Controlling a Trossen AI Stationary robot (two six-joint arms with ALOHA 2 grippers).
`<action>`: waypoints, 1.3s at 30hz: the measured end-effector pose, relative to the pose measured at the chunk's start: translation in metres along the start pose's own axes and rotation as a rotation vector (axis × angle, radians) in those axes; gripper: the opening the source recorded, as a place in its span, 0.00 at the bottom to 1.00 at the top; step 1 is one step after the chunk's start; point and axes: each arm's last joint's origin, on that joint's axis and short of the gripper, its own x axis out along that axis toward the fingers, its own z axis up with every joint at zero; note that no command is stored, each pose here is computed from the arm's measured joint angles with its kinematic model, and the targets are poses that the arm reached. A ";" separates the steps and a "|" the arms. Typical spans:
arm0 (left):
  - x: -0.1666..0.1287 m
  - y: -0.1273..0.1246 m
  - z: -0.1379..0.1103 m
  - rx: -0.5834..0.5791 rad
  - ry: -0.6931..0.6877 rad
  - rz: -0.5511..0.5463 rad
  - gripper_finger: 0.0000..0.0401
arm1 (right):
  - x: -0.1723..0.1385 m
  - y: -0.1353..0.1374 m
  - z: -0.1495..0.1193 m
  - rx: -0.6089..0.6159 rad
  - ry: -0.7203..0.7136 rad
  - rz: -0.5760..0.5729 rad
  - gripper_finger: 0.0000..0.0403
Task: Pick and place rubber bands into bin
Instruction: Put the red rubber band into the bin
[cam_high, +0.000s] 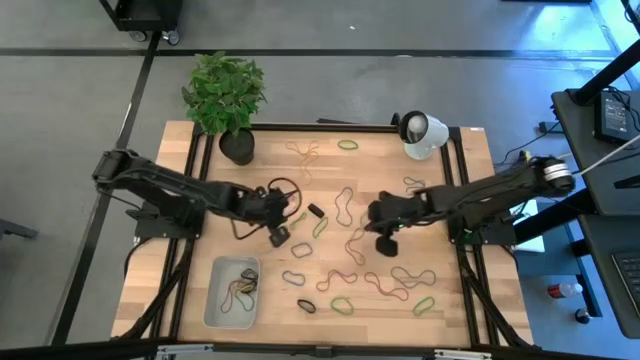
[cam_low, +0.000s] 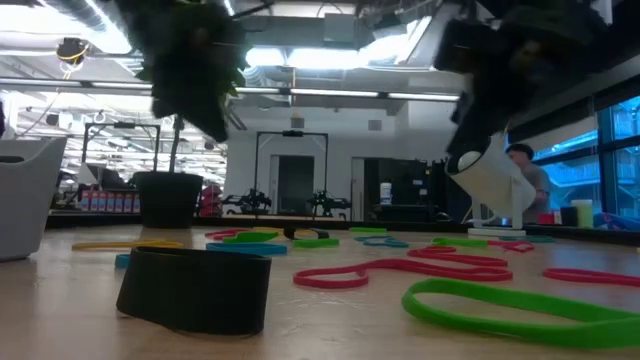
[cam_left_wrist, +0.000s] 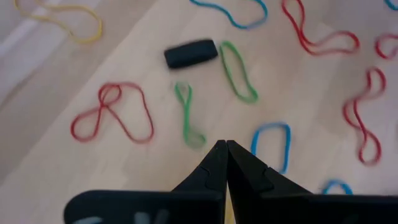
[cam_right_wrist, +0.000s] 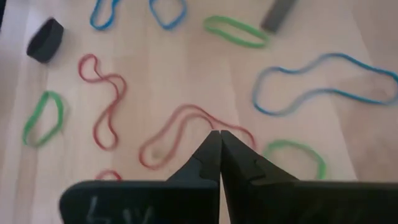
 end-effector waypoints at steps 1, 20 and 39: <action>0.003 -0.002 0.005 -0.001 0.000 0.009 0.00 | -0.003 -0.003 -0.006 -0.006 -0.006 0.000 0.02; 0.041 0.001 0.061 -0.070 -0.006 0.097 0.01 | -0.002 -0.023 -0.053 0.055 -0.011 0.167 0.02; 0.080 0.035 0.061 -0.110 0.170 0.151 0.09 | -0.004 -0.029 -0.052 0.029 -0.011 0.187 0.02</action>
